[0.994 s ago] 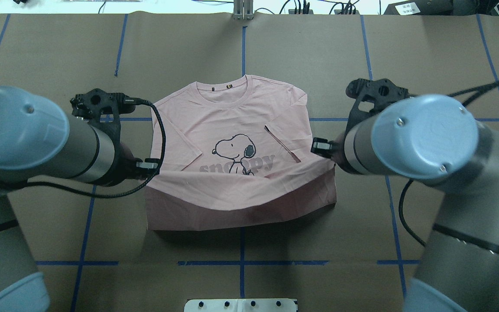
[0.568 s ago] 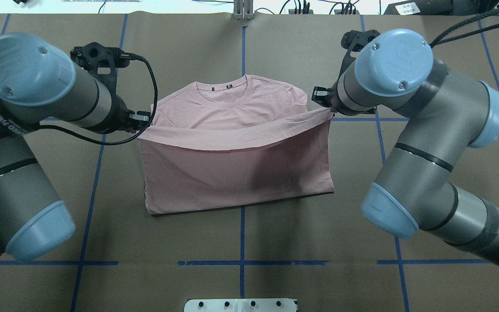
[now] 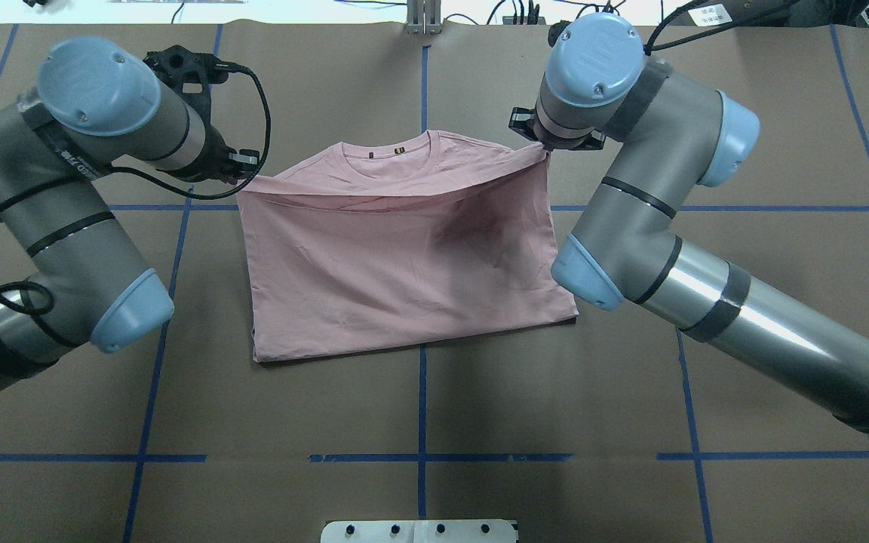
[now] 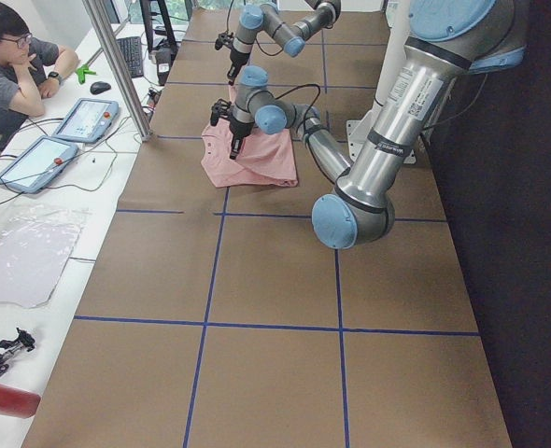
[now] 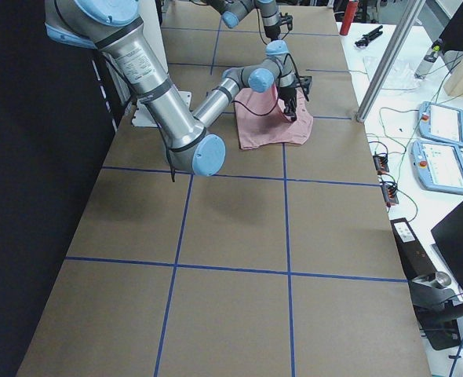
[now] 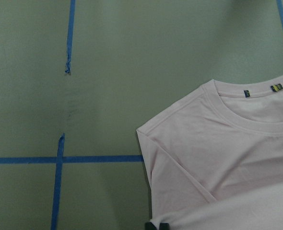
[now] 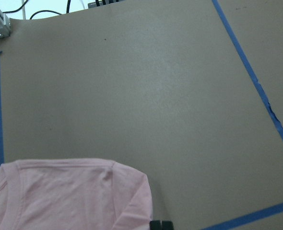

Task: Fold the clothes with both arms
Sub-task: 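Release the hem at the collar and raise both grippers away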

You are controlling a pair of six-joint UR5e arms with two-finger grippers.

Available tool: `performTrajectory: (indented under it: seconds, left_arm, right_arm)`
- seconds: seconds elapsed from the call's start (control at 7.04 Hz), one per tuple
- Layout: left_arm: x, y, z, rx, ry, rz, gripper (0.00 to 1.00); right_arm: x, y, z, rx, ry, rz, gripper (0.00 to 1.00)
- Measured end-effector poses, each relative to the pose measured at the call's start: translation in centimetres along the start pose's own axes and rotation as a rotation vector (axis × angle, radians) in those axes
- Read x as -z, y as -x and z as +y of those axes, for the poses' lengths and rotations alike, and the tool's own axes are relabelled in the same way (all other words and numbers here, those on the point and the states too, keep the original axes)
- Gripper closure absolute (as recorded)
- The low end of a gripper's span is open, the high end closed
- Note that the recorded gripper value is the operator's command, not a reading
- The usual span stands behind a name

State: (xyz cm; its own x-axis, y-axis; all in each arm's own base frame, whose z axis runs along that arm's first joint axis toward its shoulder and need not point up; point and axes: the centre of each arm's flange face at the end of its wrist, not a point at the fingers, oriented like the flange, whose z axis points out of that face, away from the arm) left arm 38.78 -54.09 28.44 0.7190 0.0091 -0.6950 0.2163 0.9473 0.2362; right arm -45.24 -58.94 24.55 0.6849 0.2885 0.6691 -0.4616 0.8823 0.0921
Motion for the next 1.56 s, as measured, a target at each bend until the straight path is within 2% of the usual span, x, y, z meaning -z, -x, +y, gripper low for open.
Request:
performTrajectory:
  seconds: [0.14,0.28,0.43,0.71,0.85,1.28,1.56]
  left_arm:
    - [-4.1,0.8,-1.5,0.006,-0.006,-0.006,0.01]
    - [-7.6,2.1,-2.6,0.002,-0.016,-0.01,0.0]
    - [-9.7,3.1,-3.2,-0.019,-0.029,-0.01,0.0]
    - [-10.5,3.8,-3.6,-0.073,-0.057,0.007,0.0]
    - [-10.3,3.9,-3.6,-0.088,-0.068,0.02,0.0]
    - [-7.1,4.0,-1.9,-0.107,-0.086,0.085,0.0]
    - [-4.3,5.5,3.7,-0.095,-0.041,0.152,0.0]
  right_arm:
    - [-3.8,0.8,-1.4,-0.005,-0.007,0.006,0.01]
    - [-7.0,0.9,-2.4,-0.003,-0.018,0.004,0.0]
    - [-9.0,0.8,-2.9,0.005,-0.028,-0.001,0.0]
    - [-9.3,1.6,-3.5,0.037,-0.042,-0.018,0.0]
    - [-8.8,2.0,-3.9,0.061,-0.039,-0.03,0.0]
    - [-6.6,-1.3,-6.5,0.174,0.042,-0.089,0.0]
    - [-5.4,-4.6,-6.5,0.248,0.047,-0.118,0.0]
